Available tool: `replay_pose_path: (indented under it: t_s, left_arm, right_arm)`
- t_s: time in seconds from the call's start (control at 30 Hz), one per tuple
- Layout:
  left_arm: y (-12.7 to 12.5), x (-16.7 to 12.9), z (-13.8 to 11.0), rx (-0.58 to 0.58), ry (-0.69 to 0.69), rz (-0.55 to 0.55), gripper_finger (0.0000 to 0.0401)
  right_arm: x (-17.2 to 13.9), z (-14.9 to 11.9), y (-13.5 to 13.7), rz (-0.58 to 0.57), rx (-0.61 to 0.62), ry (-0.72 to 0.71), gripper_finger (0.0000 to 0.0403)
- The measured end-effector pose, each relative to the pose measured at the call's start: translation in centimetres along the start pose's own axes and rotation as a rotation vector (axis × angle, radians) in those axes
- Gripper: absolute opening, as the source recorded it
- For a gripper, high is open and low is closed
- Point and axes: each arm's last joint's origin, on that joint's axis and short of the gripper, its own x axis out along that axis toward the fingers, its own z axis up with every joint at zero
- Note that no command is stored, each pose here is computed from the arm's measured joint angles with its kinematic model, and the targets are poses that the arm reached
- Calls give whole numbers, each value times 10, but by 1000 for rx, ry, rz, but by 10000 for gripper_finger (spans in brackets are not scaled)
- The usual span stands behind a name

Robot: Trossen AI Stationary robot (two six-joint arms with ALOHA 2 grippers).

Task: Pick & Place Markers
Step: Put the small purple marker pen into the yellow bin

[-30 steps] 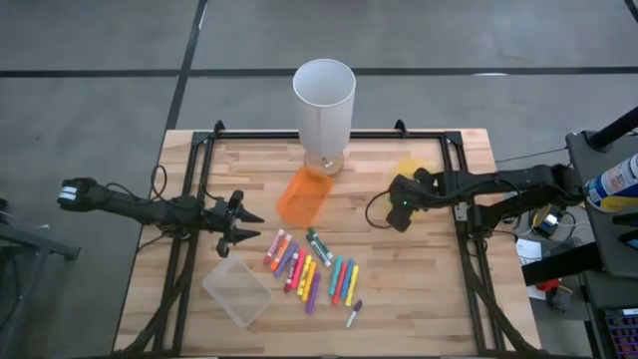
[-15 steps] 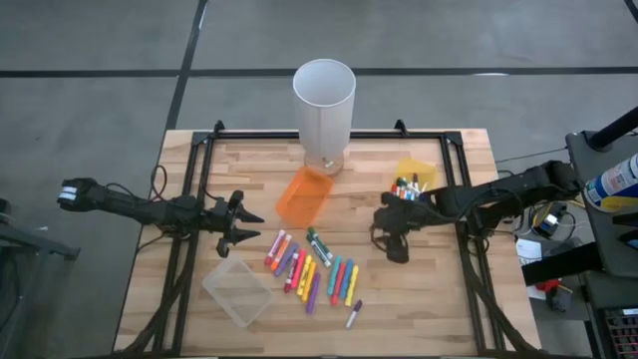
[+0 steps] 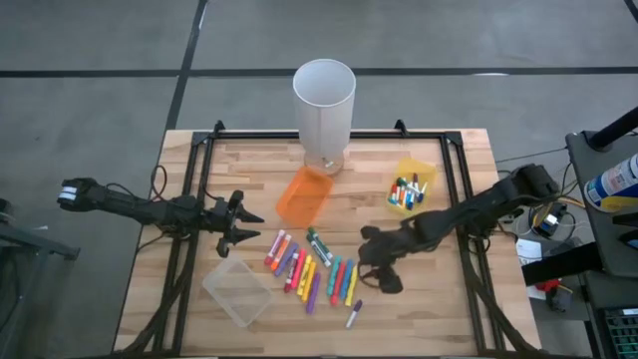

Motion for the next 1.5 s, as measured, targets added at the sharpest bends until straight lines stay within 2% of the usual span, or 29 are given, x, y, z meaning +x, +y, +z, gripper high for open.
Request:
replay_pose_path:
  t_s: [0.23, 0.53, 0.73, 1.0, 1.3, 1.5]
  left_arm:
    - [0, 0, 0, 0, 0, 0, 174]
    - [0, 0, 0, 0, -1, -1, 174]
    - [0, 0, 0, 0, 0, 0, 174]
    - [0, 0, 0, 0, 0, 0, 174]
    - [0, 0, 0, 0, -1, 0, 174]
    - [0, 0, 0, 0, 0, 0, 174]
  right_arm:
    - [31, 16, 22, 31, -86, 49, 164]
    - [65, 21, 38, 1, -140, 320, 157]
    - [80, 26, 57, 29, -236, 353, 142]
    - [99, 27, 69, 43, -322, 398, 134]
    - [113, 16, 68, 9, -341, 443, 130]
    - [118, 14, 68, -7, -291, 451, 99]
